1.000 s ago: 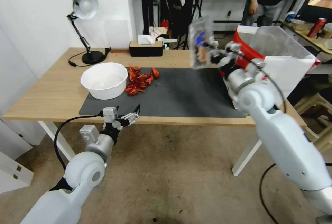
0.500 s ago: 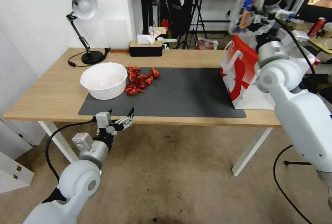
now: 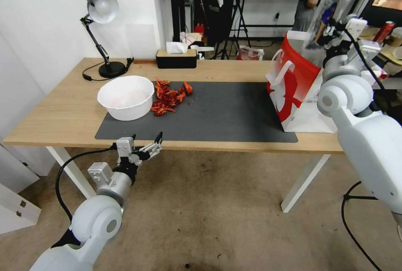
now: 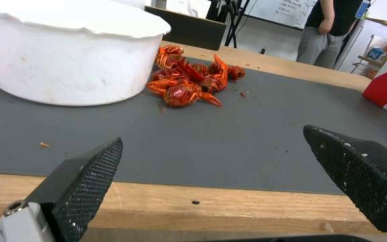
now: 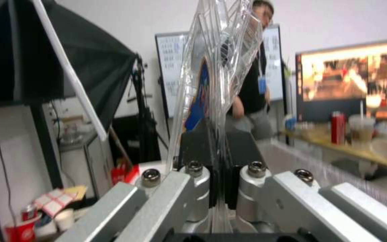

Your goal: Close the takeout container lid, then place the container into the takeout bag.

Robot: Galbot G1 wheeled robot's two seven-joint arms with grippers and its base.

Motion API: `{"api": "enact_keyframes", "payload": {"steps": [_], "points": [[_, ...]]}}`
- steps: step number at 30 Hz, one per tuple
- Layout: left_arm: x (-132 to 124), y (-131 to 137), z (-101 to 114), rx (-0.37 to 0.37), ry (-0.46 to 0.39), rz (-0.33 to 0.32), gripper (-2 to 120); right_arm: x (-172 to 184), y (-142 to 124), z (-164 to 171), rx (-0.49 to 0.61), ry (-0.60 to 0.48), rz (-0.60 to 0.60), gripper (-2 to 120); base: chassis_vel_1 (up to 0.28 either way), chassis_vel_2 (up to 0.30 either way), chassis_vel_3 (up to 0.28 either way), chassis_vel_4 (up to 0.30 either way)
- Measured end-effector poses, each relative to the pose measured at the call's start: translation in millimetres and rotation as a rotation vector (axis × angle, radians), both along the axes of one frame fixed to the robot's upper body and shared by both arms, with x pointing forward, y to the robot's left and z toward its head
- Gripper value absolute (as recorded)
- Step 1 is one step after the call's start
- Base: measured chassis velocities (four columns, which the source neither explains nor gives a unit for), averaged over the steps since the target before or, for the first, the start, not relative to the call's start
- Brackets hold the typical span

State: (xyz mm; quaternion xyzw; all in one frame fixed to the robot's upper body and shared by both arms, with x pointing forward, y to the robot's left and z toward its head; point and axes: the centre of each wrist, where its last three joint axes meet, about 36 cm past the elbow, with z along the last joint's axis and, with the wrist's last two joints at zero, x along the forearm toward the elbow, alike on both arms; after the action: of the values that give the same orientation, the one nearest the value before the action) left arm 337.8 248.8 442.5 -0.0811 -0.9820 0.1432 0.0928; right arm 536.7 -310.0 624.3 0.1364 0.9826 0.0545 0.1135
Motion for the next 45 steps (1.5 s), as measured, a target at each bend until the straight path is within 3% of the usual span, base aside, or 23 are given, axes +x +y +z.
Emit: {"api": "enact_keyframes", "payload": {"steps": [5, 13, 17, 26, 33, 39, 45], "points": [[2.0, 0.2, -1.0, -0.005, 0.007, 0.003, 100, -4.6, 2.2, -2.4, 0.062, 0.035, 0.003, 0, 0.000, 0.000, 0.000, 0.000], [1.4, -0.1, -2.0, -0.008, 0.016, 0.011, 100, -9.2, 6.7, -3.3, 0.109, 0.083, 0.004, 25, 0.000, 0.000, 0.000, 0.000], [1.0, -0.2, -2.1, -0.014, 0.024, 0.019, 100, -9.5, 9.6, -7.7, 0.117, 0.098, 0.005, 44, 0.000, 0.000, 0.000, 0.000], [1.9, 1.5, -0.7, -0.005, 0.023, 0.025, 100, -10.2, 10.1, -12.3, 0.126, 0.081, 0.042, 73, 0.000, 0.000, 0.000, 0.000], [4.3, 1.4, 2.8, -0.007, 0.022, 0.028, 100, -15.6, 15.4, -5.5, 0.135, -0.002, 0.160, 99, 0.000, 0.000, 0.000, 0.000], [3.9, 2.4, 3.2, -0.003, 0.012, 0.035, 100, -23.0, 18.7, -0.6, 0.109, -0.070, 0.277, 100, 0.000, 0.000, 0.000, 0.000], [-0.9, 10.7, 6.7, 0.035, -0.004, 0.045, 100, -45.7, 23.7, -11.2, 0.004, -0.123, 0.509, 100, 0.000, 0.000, 0.000, 0.000]]}}
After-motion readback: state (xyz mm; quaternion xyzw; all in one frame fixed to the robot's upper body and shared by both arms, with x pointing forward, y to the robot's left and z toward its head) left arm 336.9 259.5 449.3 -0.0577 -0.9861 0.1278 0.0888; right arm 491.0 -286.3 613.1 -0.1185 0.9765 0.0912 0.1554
